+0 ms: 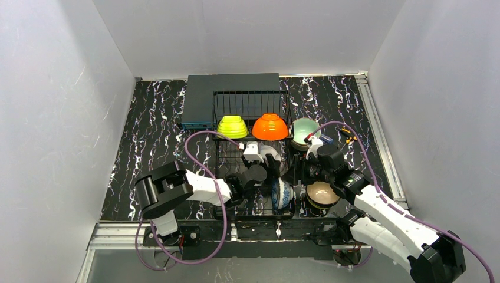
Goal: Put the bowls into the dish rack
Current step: Adjust the dish rack at the center of the board.
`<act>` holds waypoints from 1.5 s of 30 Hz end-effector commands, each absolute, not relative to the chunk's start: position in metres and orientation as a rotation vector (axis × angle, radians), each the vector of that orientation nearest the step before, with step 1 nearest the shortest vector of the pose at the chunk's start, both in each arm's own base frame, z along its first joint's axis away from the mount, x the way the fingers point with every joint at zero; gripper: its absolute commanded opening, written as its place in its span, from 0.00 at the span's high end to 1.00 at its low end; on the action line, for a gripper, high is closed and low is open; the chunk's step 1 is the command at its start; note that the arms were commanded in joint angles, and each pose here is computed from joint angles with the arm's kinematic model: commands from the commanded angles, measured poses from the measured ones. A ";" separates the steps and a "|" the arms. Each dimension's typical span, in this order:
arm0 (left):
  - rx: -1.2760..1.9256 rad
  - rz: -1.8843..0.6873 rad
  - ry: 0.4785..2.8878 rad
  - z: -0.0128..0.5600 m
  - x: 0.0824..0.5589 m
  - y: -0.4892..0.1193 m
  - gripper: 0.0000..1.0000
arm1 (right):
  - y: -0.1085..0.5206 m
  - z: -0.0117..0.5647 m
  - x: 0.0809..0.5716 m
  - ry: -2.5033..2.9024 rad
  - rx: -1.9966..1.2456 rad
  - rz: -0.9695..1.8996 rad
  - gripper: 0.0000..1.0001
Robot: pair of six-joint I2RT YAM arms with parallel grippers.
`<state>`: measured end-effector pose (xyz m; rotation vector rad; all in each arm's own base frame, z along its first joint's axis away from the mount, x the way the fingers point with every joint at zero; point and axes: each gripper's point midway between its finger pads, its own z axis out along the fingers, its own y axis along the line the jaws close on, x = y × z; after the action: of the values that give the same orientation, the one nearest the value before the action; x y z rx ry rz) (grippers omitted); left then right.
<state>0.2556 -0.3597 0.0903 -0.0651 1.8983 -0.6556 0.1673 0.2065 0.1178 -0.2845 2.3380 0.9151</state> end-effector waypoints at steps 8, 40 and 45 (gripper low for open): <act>-0.101 -0.470 1.895 0.083 0.280 -0.342 0.97 | 0.208 0.125 0.163 2.327 -0.323 0.927 0.35; -0.035 -0.758 1.891 0.130 0.240 -0.360 0.04 | 0.206 0.124 0.163 2.329 -0.325 0.912 0.33; -0.031 -0.798 1.880 0.140 0.235 -0.363 0.07 | 0.206 0.125 0.163 2.327 -0.327 0.916 0.33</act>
<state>0.2402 -0.3505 0.0856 -0.0013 1.9880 -0.6447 0.1597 0.2010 0.1112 -0.2926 2.3807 0.8950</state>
